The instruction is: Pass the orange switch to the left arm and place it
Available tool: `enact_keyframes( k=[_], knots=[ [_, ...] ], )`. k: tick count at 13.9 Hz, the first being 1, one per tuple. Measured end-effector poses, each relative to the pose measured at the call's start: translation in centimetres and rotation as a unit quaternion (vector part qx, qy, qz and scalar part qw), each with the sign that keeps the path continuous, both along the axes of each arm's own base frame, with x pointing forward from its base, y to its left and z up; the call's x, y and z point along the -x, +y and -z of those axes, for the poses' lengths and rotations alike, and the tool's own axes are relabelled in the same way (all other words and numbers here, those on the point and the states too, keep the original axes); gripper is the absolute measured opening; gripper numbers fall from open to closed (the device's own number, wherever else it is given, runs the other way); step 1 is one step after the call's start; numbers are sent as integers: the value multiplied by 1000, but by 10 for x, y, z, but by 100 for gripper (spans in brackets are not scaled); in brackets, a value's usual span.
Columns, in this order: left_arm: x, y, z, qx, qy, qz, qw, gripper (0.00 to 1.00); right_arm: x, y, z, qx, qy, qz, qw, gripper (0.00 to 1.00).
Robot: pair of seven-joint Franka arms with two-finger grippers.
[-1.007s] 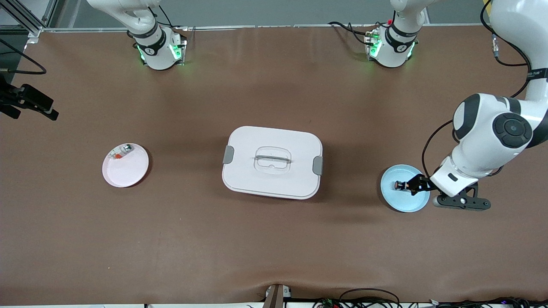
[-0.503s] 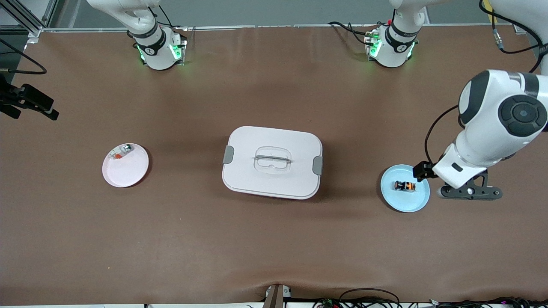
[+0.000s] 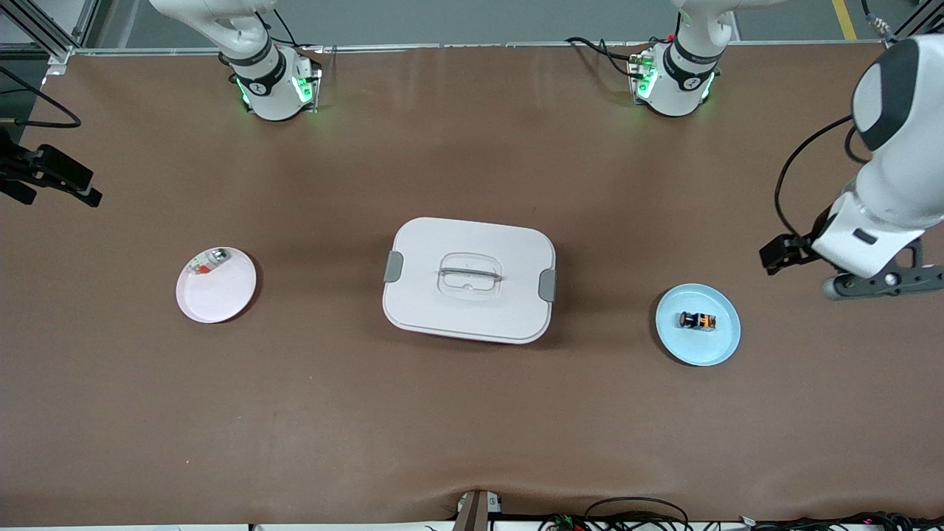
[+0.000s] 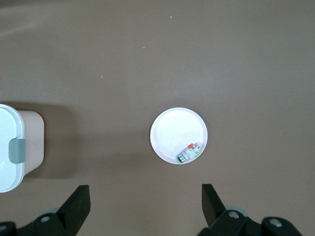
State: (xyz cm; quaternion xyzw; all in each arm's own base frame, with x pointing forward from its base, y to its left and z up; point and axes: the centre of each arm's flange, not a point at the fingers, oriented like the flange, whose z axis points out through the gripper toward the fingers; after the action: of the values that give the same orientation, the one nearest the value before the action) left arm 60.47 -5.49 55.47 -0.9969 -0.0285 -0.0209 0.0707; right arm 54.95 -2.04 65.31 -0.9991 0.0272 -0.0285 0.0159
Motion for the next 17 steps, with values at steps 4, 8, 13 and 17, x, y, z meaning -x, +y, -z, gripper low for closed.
enact_keyframes(
  k=[4,8,13,17],
  knots=[
    [45,-3,-44,23,26,0,999,100,0,0,0,1,0,-12,1000,100],
    [77,-1,-77,49,30,-5,998,100,0,-1,0,2,0,-12,1000,100],
    [87,-7,-86,48,25,19,998,100,0,-3,0,3,0,-10,1000,100],
    [84,-8,-79,51,32,30,998,100,0,-3,0,4,0,-10,1000,100]
  ],
)
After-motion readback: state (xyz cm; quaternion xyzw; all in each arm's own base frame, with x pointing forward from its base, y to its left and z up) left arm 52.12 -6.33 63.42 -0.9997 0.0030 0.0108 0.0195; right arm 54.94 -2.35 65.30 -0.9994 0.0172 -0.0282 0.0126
